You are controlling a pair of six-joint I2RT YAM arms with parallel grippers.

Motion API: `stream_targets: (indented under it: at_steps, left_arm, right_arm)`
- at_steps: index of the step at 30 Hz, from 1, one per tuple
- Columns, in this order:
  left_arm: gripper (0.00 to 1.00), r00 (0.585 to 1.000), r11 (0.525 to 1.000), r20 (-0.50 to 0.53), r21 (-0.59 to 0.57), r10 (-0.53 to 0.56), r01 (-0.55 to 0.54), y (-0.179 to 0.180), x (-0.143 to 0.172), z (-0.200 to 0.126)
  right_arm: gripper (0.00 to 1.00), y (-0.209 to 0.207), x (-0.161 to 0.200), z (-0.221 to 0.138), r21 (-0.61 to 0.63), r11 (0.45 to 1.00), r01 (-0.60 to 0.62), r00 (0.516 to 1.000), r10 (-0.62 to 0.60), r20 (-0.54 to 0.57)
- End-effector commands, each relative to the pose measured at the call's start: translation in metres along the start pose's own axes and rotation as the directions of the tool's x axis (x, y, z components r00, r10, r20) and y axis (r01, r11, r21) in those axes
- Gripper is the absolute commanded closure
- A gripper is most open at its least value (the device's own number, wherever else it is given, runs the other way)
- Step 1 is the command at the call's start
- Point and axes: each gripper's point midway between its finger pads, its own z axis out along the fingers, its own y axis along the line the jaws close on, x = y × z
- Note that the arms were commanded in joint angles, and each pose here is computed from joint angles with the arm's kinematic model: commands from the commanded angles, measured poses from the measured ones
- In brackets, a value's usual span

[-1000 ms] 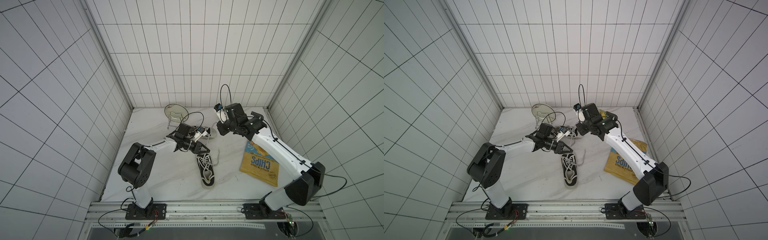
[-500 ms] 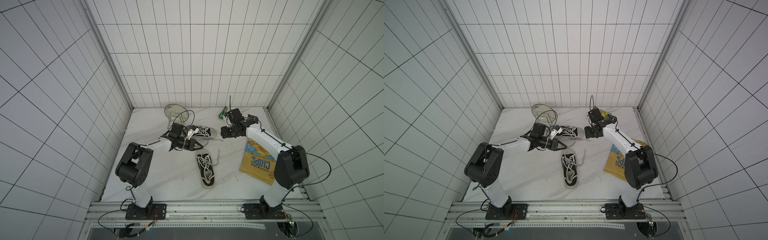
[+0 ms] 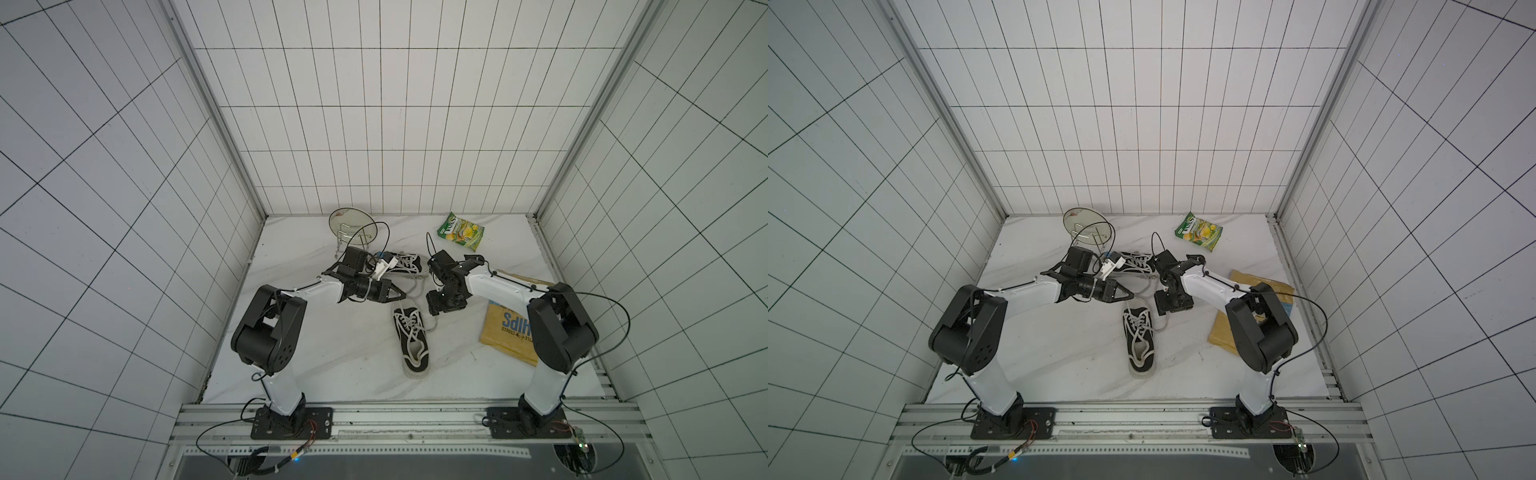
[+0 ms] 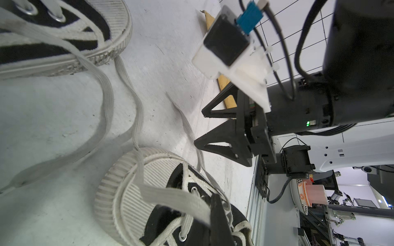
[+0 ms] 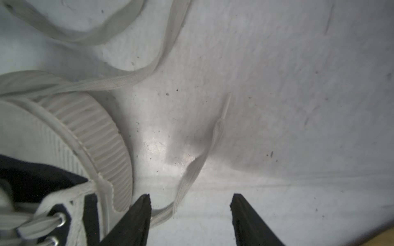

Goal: Tie the shoes
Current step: Cross the shoelace with the shoelace.

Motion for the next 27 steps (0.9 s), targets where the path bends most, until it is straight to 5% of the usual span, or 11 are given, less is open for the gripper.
stream_targets:
  at_steps: [1,7,12,17,22,27]
  left_arm:
    - [1.00,0.999,0.999,0.014,-0.002,0.040,-0.040,-0.006,-0.002,-0.005]
    - [1.00,0.999,0.999,0.012,-0.002,0.042,-0.042,-0.008,0.000,-0.004]
    - [1.00,0.999,0.999,0.006,0.001,0.051,-0.051,-0.012,0.000,-0.004]
    - [1.00,0.995,0.997,-0.049,0.002,0.082,-0.082,-0.020,0.008,0.006]
    - [0.98,0.987,0.994,-0.123,0.031,0.108,-0.105,-0.033,0.016,0.020]
    - [0.91,0.982,0.992,-0.152,0.077,0.113,-0.102,-0.045,0.019,0.026]
  right_arm:
    - [0.39,0.003,0.003,0.014,0.022,1.000,0.008,0.999,-0.007,-0.040]
    - [0.53,0.002,0.012,0.031,0.046,0.998,0.031,0.996,-0.027,-0.083]
    - [1.00,-0.002,0.016,0.024,0.058,0.998,0.026,0.998,-0.023,-0.055]
    - [1.00,-0.006,-0.008,-0.035,0.060,0.998,0.010,0.988,-0.020,0.155]
    - [1.00,0.002,-0.042,-0.118,-0.041,0.999,0.007,0.913,0.010,0.408]
    - [1.00,0.020,-0.060,-0.156,-0.203,0.976,0.076,0.878,0.031,0.478]
